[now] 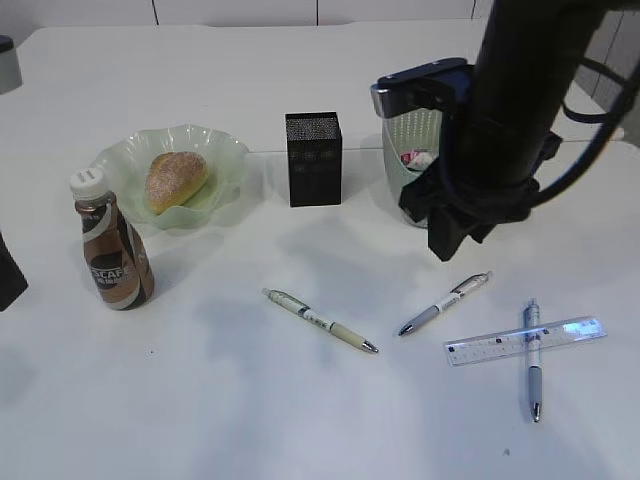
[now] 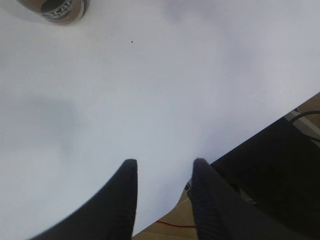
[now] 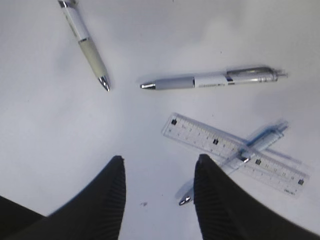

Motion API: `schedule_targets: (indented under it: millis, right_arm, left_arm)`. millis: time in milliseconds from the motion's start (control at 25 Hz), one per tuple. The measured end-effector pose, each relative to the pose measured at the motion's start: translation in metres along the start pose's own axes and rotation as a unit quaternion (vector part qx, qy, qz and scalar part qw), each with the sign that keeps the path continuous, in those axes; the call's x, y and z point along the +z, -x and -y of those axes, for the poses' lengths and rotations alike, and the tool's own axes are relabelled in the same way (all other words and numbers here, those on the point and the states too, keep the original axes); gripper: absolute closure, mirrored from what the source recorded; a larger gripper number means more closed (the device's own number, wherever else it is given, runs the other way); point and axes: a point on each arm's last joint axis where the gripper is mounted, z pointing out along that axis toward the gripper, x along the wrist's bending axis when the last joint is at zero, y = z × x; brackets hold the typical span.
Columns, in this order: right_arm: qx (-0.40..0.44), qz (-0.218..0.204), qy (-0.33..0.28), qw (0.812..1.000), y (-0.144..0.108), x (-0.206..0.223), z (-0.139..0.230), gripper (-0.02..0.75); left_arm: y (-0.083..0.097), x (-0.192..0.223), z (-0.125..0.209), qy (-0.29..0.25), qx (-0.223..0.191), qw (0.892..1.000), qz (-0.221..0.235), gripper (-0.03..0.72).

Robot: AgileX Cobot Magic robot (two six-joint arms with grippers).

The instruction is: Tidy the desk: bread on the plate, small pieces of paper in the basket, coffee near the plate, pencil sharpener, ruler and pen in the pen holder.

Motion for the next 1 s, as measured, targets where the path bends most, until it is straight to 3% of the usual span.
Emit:
schedule_targets:
  millis: [600, 1000]
  right_arm:
    - [0.013, 0.011, 0.037, 0.999, -0.009, -0.055, 0.086, 0.379]
    - [0.014, 0.038, 0.027, 0.999, -0.008, -0.055, 0.124, 0.382]
  left_arm:
    - [0.002, 0.000, 0.000, 0.000, -0.004, 1.000, 0.011, 0.438]
    - [0.007, 0.000, 0.000, 0.001, -0.013, 0.999, 0.036, 0.438]
